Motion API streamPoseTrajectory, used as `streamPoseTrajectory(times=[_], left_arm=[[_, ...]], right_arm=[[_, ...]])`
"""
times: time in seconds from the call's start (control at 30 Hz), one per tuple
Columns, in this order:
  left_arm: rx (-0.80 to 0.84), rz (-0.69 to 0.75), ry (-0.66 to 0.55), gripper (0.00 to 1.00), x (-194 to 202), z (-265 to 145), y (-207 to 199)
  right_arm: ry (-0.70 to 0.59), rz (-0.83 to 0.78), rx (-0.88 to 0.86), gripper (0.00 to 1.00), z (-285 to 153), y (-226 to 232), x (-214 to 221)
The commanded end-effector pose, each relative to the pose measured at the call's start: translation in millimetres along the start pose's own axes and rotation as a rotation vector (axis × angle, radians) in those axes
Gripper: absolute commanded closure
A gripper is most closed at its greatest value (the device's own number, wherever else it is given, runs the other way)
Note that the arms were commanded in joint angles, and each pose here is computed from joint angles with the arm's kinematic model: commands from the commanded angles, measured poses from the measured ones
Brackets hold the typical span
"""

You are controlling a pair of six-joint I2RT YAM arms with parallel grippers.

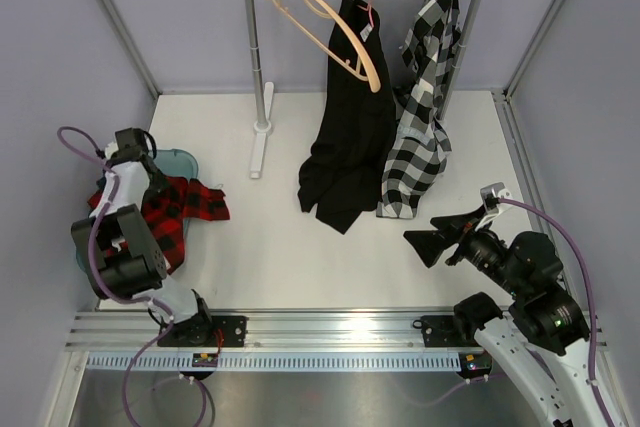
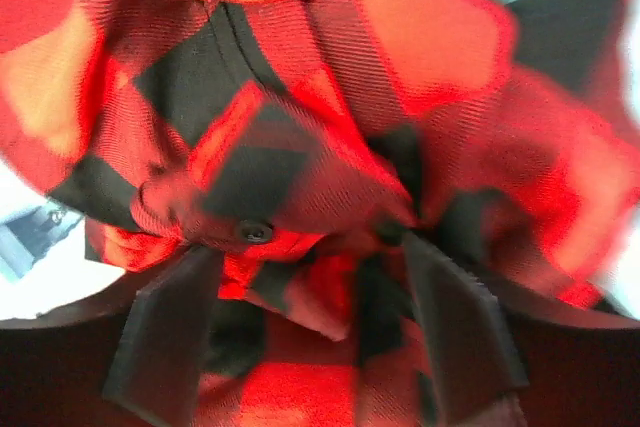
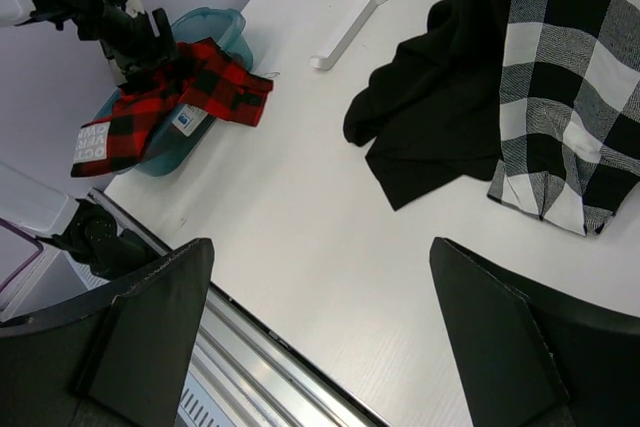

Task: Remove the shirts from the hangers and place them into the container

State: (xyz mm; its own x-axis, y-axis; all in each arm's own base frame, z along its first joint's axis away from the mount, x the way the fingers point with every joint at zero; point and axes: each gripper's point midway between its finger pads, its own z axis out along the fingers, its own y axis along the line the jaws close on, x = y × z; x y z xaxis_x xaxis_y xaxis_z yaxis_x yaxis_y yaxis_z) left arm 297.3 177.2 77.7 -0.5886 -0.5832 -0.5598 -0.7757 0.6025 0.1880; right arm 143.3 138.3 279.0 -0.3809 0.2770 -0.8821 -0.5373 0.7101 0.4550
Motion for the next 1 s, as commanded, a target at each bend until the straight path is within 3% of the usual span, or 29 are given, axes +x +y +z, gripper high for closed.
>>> streamPoseTrajectory(times=[0.0, 0.1, 0.13, 0.3, 0.37, 0.5, 0.7, 0.97], left_arm=[[0.144, -0.111, -0.173, 0.10, -62, -67, -6], [0.209, -0.118, -0.230, 0.01, -73, -117, -2], [0.246, -0.106, -0.255, 0.01, -74, -144, -2], [0.388, -0.091, -0.287, 0.01, -39, -195, 2], [0.424, -0.090, -0.269, 0.01, -8, -198, 12], [0.345, -0.083, -0.245, 0.01, 33, -185, 42], [0.276, -0.132, -0.269, 0.01, 40, -194, 68], [0.219, 0.049, -0.005, 0.01, 64, -157, 43]], right_arm=[[-0.005, -0.029, -0.038, 0.01, 3, 5, -2], [-0.009, -0.030, -0.040, 0.01, 3, 5, -3], [-0.009, -0.030, -0.040, 0.01, 3, 5, -2], [-0.015, -0.029, -0.045, 0.01, 1, 7, -4], [-0.018, -0.031, -0.049, 0.01, 0, 8, -4], [-0.019, -0.033, -0.072, 0.01, -2, 13, -5], [-0.032, -0.039, -0.103, 0.00, -8, 20, -7], [-0.076, -0.067, -0.124, 0.00, -20, 28, -17]])
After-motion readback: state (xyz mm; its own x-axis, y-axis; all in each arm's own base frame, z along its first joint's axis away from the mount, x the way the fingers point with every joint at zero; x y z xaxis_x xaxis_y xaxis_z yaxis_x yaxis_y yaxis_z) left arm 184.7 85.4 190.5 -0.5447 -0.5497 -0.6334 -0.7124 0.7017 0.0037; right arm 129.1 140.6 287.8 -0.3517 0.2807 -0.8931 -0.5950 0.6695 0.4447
